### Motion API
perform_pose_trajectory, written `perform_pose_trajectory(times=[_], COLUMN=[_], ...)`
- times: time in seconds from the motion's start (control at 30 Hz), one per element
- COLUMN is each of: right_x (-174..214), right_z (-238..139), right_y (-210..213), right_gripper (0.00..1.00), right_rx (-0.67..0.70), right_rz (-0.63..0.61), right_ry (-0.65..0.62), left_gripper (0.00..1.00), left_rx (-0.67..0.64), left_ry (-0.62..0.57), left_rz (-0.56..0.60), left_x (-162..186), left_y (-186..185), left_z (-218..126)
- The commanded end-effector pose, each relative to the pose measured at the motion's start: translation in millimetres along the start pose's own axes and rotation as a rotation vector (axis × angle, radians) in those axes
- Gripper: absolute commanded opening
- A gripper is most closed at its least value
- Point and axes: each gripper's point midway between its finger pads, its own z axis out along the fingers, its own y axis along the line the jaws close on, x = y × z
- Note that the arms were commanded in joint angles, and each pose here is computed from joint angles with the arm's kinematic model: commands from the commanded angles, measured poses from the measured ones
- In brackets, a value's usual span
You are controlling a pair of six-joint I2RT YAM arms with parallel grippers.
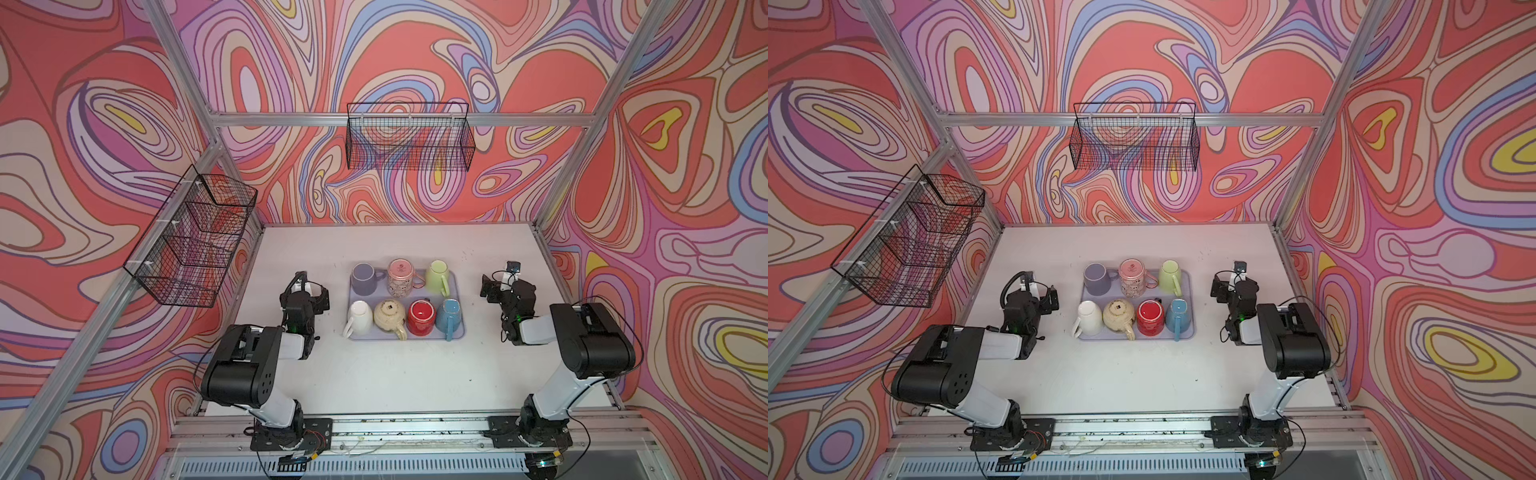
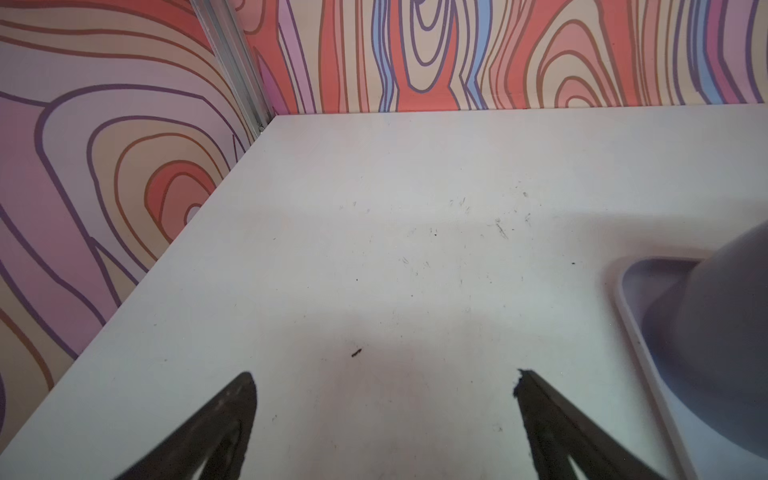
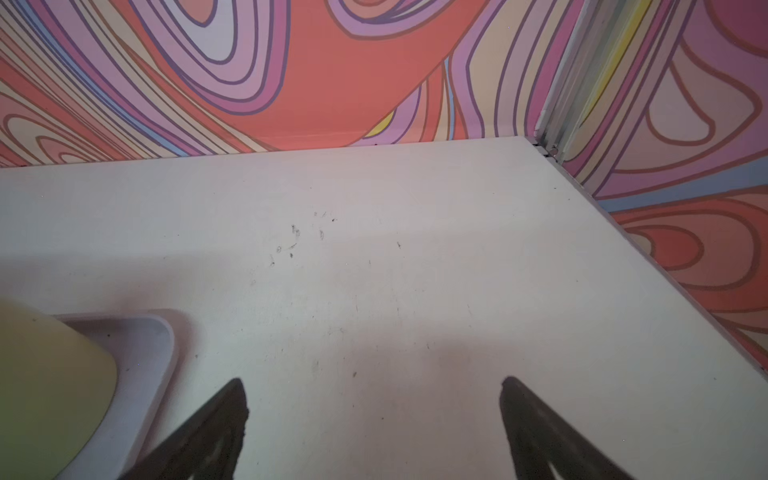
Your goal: Turn the mug right side up
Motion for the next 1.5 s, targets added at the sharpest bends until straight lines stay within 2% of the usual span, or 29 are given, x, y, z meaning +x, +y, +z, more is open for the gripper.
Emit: perform_pose_trajectory(times=[0.0, 1.1, 1.2, 1.3, 1.47], right_x=[-1, 0, 0, 0, -20], right_z=[-3, -2, -2, -3, -2], right_y=[1, 1, 1, 1, -8], right_gripper=[0.98, 0.98, 0.94, 0.89, 0.79], right_rx=[-0.006, -0.009, -0.009, -0.01, 0.048], right_rz=[0.008, 0.01, 0.01, 0.011, 0.018], right_ry=[0.0, 0.006, 0.006, 0.003, 0.04], left_gripper=[1.0, 1.0, 0.99, 0.93, 0.89], left_rx=[0.005, 0.014, 0.014, 0.009, -0.057], left_ry=[-0.004, 0.004, 0.003, -0.001, -0.017], left_rz=[0.012, 0.009, 0.008, 0.008, -0.025], left_x=[-1, -1, -1, -1, -24], left_y=[1, 1, 1, 2, 17], left_z=[-3, -2, -2, -3, -20])
